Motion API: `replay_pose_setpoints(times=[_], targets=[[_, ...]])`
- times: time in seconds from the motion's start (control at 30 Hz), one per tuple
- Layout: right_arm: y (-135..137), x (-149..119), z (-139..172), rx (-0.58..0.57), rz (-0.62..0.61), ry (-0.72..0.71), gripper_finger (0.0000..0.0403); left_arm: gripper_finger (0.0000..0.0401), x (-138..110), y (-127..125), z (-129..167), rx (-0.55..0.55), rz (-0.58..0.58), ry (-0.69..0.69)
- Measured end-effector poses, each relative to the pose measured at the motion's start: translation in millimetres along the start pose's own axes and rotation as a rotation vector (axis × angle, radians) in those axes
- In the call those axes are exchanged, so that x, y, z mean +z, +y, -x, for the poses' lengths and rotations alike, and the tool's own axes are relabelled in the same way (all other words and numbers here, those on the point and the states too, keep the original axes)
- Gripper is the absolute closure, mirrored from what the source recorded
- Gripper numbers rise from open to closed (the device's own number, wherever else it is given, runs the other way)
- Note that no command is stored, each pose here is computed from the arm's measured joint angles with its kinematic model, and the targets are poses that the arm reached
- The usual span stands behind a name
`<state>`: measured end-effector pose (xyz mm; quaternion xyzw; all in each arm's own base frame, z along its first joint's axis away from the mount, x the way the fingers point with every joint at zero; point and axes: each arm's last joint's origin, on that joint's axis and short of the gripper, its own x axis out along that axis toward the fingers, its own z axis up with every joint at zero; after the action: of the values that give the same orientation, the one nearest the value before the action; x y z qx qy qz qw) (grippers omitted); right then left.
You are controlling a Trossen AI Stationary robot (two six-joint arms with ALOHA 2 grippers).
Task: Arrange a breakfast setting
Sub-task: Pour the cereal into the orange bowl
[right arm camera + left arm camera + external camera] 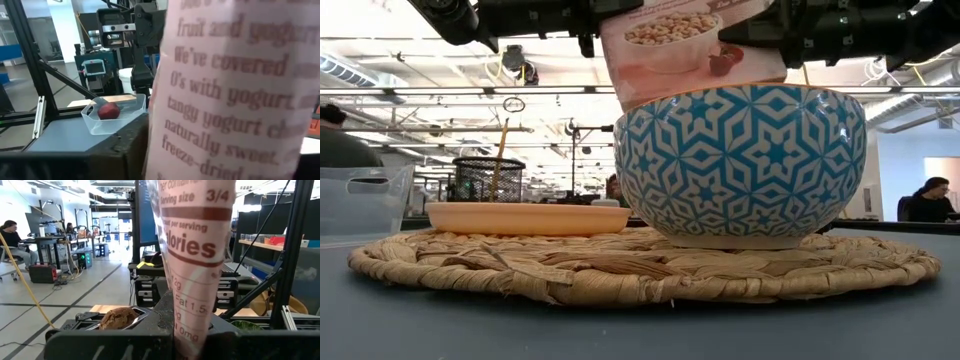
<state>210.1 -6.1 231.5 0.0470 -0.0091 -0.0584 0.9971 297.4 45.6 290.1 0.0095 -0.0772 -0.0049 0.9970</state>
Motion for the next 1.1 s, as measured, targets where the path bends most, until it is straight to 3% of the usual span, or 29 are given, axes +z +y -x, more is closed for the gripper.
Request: replay_pose_setpoints(times=[0.3, 1.1], targets=[[0.1, 0.8, 0.0, 0.002, 0.011, -0.008, 0.0294, 0.0384, 0.2, 0.3, 0.0, 0.005, -0.007, -0.002], [0.5, 4.4, -0.1, 0.006, 0.022, -0.047, 0.0303, 0.0379, 2.2, 0.3, 0.2, 0.006, 0.108, -0.016]])
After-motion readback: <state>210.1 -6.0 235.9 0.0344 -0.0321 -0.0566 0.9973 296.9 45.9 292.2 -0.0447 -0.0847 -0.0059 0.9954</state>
